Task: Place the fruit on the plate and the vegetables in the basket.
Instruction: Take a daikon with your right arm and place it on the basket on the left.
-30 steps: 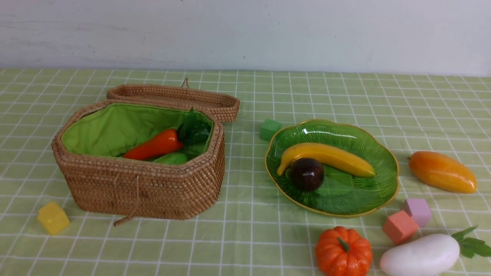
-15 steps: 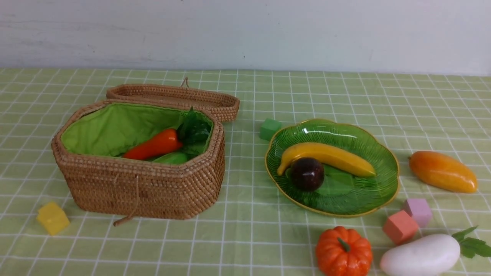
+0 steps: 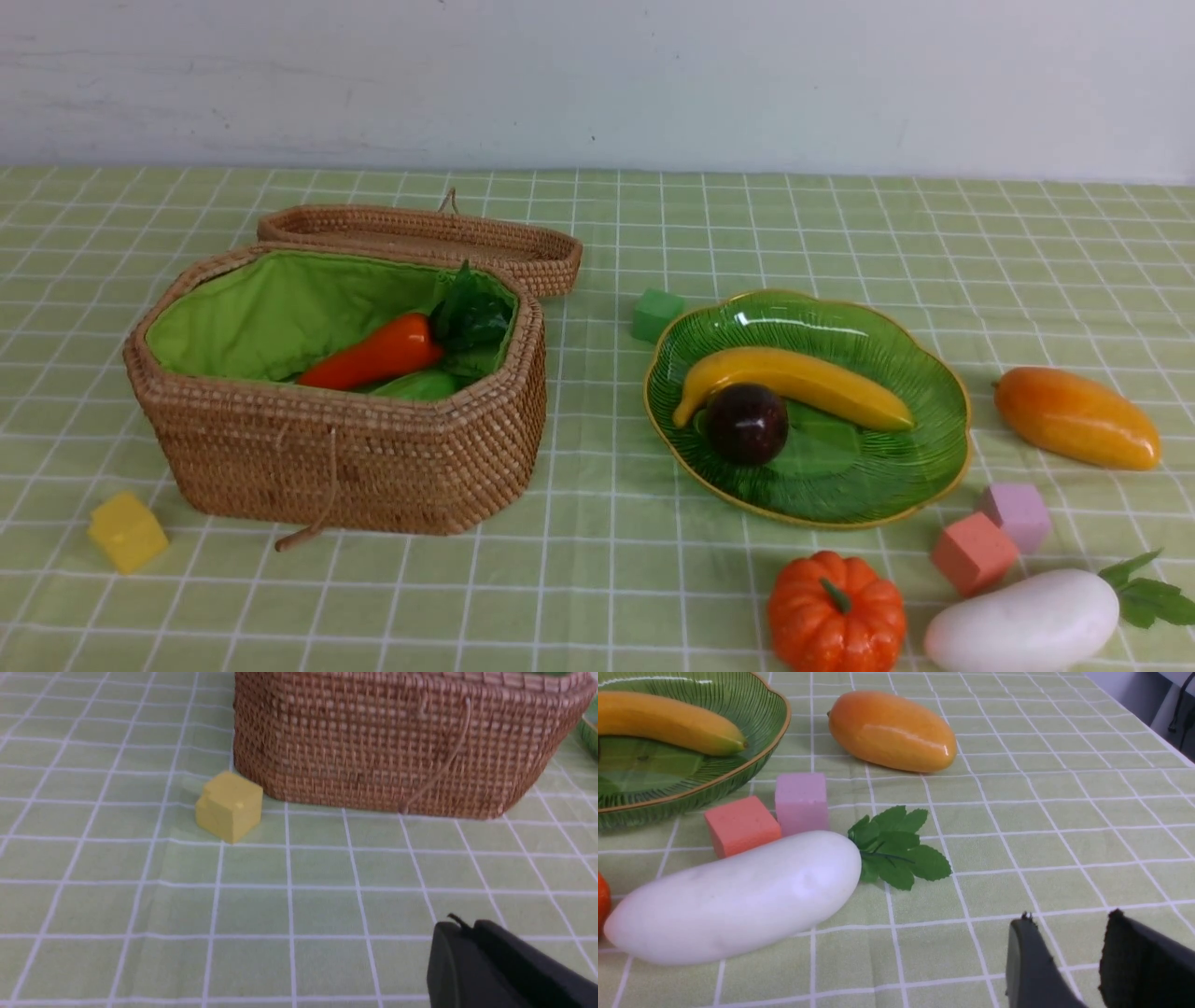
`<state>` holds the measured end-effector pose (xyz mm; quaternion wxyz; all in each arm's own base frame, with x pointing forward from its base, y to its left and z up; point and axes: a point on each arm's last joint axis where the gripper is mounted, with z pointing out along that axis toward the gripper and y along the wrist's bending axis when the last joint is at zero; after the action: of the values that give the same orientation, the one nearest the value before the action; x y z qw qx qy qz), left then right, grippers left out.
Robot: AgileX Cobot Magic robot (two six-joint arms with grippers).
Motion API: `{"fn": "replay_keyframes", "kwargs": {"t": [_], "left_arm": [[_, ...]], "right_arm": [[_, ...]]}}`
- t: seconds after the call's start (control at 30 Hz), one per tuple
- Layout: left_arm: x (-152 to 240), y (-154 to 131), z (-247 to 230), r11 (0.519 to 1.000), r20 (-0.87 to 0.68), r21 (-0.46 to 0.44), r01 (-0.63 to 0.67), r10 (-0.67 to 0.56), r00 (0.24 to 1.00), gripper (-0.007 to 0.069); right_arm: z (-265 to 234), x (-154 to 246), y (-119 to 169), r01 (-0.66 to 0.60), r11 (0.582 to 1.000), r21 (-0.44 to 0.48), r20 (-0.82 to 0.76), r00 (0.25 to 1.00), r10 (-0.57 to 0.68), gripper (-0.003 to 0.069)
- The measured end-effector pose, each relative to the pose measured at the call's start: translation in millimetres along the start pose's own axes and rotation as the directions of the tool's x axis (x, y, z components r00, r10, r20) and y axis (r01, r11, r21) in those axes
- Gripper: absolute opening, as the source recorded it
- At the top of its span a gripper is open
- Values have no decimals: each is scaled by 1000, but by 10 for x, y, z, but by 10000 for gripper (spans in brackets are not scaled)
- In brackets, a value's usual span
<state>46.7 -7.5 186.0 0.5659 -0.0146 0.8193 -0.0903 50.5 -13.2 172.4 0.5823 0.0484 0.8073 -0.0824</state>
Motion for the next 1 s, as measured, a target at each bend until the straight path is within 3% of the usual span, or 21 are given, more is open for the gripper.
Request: {"fn": "replay_keyframes", "kwargs": {"t": [0.2, 1.0], "left_arm": [[155, 32, 75, 1000, -39, -9, -14, 13, 999, 35], [126, 33, 103, 1000, 45, -2, -19, 20, 999, 57]], "right_arm": [[0, 0, 0, 0, 1000, 0, 0, 1000, 0, 241], [0, 0, 0, 0, 1000, 0, 0, 1000, 0, 241]]}}
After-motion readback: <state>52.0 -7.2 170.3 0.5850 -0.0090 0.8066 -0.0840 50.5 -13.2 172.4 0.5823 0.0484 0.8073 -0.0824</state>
